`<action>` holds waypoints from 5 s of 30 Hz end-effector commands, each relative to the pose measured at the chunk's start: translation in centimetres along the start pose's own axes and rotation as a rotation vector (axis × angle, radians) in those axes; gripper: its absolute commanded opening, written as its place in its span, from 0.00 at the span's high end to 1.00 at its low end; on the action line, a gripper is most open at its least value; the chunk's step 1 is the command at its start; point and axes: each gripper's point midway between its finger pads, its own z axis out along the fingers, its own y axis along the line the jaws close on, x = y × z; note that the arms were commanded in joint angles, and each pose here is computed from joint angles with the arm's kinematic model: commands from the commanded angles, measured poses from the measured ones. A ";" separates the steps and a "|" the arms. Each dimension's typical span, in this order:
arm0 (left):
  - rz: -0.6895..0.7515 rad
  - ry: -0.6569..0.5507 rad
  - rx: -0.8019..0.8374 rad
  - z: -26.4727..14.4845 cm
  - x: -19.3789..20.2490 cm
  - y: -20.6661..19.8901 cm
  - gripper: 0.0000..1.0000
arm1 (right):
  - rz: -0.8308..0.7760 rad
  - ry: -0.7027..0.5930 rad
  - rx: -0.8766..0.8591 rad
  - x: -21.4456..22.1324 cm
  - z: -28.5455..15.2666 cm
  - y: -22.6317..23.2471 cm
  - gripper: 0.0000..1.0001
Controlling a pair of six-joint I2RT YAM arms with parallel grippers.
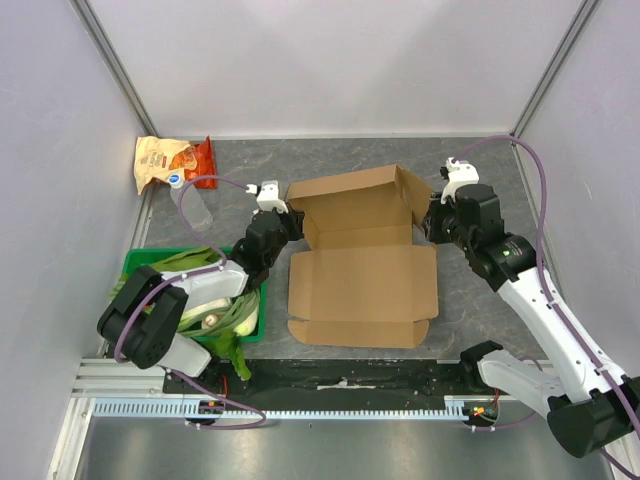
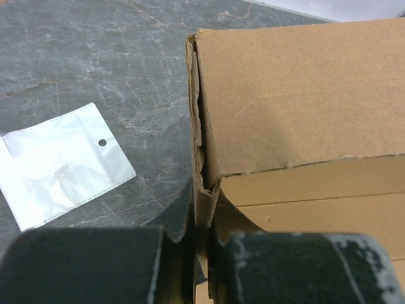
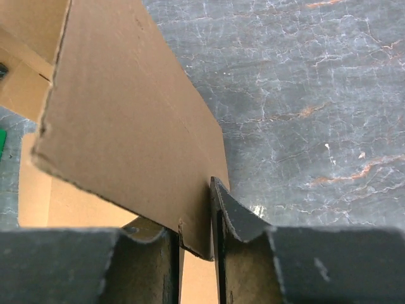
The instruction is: Fold the paper box
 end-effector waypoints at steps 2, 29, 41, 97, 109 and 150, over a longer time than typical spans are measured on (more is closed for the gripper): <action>0.046 -0.100 -0.061 1.0 -2.1 -0.4 0.98 | 0.115 -0.050 -0.017 -0.2 1.0 1.3 0.76; 0.107 -0.081 -0.043 1.2 2.1 -3.1 0.98 | 0.221 -0.075 -0.014 11.3 7.1 4.2 0.78; 0.182 -0.080 -0.021 0.7 3.6 -2.1 0.98 | 0.031 -0.082 -0.232 7.7 1.9 7.1 0.16; 0.242 -0.083 -0.021 1.1 3.0 -2.4 0.98 | -0.158 -0.309 -0.238 4.6 4.7 2.1 0.20; 0.247 -0.081 -0.025 1.0 2.9 -2.3 0.98 | -0.141 -0.238 -0.280 6.6 5.0 2.7 0.12; 0.261 -0.070 -0.027 1.1 2.9 -2.4 0.98 | 0.238 -0.100 0.611 5.1 -3.2 -12.7 0.02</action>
